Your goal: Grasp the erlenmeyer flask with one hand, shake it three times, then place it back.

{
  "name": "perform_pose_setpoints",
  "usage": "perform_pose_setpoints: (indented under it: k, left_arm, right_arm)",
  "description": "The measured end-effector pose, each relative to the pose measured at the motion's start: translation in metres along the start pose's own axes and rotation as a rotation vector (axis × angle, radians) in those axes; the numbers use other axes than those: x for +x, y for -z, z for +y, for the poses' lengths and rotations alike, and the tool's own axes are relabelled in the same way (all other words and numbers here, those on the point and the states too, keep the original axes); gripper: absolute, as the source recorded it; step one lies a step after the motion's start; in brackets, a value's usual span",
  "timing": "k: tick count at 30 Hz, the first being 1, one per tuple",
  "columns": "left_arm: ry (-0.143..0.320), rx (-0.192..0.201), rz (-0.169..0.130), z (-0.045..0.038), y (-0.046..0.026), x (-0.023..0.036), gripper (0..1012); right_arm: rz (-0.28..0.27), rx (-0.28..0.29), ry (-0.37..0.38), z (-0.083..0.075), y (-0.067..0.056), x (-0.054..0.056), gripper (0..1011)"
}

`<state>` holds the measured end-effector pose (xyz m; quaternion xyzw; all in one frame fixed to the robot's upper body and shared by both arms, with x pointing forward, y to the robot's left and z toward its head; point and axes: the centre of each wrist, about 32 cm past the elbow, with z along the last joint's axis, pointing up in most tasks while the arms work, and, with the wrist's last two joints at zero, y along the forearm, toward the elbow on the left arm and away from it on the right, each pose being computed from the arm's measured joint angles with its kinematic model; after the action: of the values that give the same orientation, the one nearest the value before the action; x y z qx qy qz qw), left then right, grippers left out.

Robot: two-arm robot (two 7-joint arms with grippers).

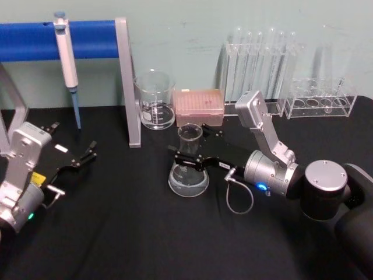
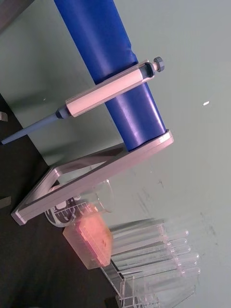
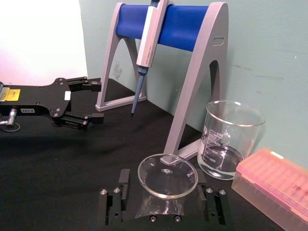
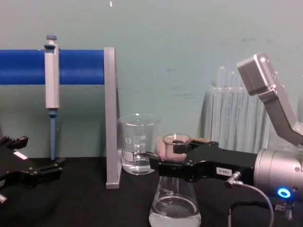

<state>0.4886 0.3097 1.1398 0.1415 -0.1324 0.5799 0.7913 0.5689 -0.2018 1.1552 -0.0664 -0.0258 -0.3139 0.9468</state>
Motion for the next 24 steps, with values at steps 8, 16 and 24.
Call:
perform_pose_setpoints:
  k: [8, 16, 24]
  left_arm:
    - [0.0, 0.0, 0.0, 0.0, 0.0, 0.0, 1001]
    - [0.0, 0.0, 0.0, 0.0, 0.0, 0.0, 1001]
    - [0.0, 0.0, 0.0, 0.0, 0.0, 0.0, 1001]
  right_arm:
    - [0.0, 0.0, 0.0, 0.0, 0.0, 0.0, 1003]
    - [0.0, 0.001, 0.0, 0.0, 0.0, 0.0, 1003]
    - [0.006, 0.002, 0.002, -0.013, -0.001, -0.002, 1003]
